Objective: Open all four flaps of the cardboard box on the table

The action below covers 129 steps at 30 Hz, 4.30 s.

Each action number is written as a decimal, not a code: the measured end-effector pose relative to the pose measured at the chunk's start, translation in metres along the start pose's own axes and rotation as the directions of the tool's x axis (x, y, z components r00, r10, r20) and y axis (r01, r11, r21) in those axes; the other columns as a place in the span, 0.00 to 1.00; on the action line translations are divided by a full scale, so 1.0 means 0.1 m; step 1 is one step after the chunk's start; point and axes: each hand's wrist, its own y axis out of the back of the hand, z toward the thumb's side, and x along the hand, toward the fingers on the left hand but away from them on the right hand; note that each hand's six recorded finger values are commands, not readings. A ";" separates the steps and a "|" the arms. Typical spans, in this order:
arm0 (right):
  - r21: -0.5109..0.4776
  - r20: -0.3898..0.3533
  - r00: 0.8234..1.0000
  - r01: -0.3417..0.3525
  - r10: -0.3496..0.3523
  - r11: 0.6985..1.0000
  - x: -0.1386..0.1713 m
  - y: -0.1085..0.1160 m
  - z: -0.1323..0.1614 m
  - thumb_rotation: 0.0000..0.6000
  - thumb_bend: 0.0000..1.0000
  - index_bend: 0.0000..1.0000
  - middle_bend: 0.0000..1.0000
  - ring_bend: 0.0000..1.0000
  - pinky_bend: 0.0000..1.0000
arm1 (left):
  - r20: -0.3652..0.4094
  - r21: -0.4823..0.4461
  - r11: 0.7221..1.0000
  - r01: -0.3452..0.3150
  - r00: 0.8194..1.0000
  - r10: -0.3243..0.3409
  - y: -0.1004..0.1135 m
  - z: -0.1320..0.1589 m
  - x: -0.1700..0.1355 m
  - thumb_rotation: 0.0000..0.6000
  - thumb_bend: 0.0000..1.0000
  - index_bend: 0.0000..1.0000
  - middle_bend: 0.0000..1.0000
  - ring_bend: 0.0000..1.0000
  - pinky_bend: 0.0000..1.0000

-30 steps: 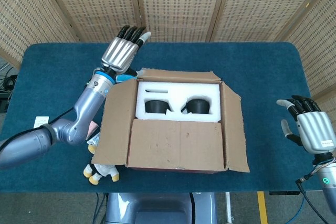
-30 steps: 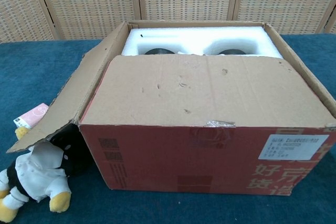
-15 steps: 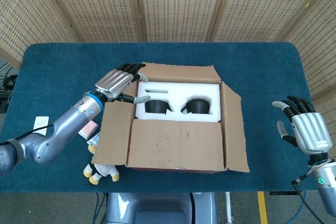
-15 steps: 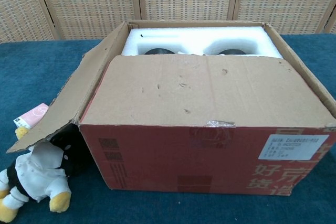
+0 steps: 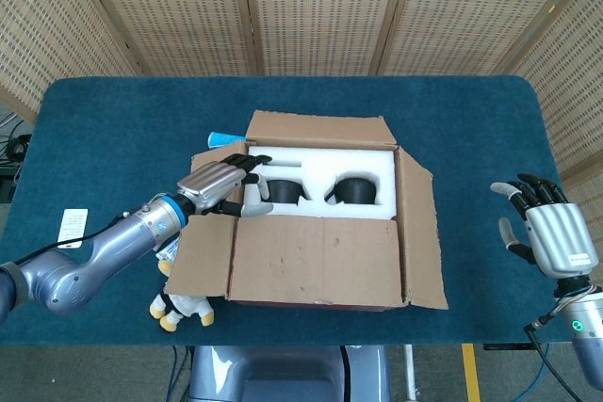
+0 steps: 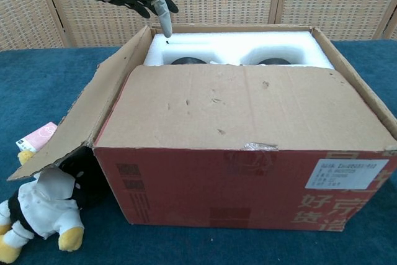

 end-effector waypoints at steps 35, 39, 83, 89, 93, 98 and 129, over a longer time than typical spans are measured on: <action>-0.012 0.027 1.000 -0.001 0.001 1.000 0.06 -0.01 -0.14 1.00 0.54 0.25 0.31 0.18 0.19 | 0.028 0.262 0.964 -0.054 0.998 0.049 -0.41 0.13 0.10 0.02 0.11 0.36 0.00 0.00 0.00; -0.011 0.026 1.000 -0.002 0.002 1.000 0.06 -0.01 -0.13 1.00 0.54 0.25 0.31 0.18 0.19 | 0.024 0.262 0.964 -0.050 0.999 0.045 -0.43 0.13 0.12 0.02 0.11 0.36 0.00 0.00 0.00; 0.002 0.013 1.000 -0.001 0.001 1.000 0.00 -0.01 -0.05 1.00 0.54 0.25 0.31 0.18 0.19 | 0.063 -0.238 0.969 0.064 0.997 -0.050 0.02 0.23 -0.25 0.02 0.12 0.39 0.00 0.00 0.00; 0.004 0.010 1.000 -0.001 0.001 1.000 -0.02 -0.01 -0.03 1.00 0.54 0.25 0.31 0.18 0.19 | 0.081 -0.321 0.943 0.089 0.995 -0.066 0.08 0.27 -0.36 0.02 0.14 0.39 0.00 0.00 0.00; 0.006 0.008 1.000 -0.001 0.001 1.000 -0.03 -0.01 -0.02 1.00 0.54 0.25 0.31 0.18 0.19 | 0.095 -0.380 0.916 0.130 0.990 -0.101 0.08 0.32 -0.41 0.01 0.14 0.39 0.00 0.00 0.00; 0.008 0.007 1.000 -0.002 0.002 1.000 -0.03 -0.01 -0.01 1.00 0.54 0.25 0.31 0.18 0.19 | 0.112 -0.440 0.879 0.180 0.983 -0.145 0.06 0.37 -0.48 0.01 0.14 0.39 0.00 0.00 0.00; 0.012 0.009 1.000 0.007 -0.007 1.000 -0.02 0.03 0.01 1.00 0.54 0.25 0.31 0.18 0.19 | 0.491 -0.496 0.608 0.620 0.778 -0.393 -0.19 0.46 -0.83 0.00 0.15 0.39 0.00 0.00 0.00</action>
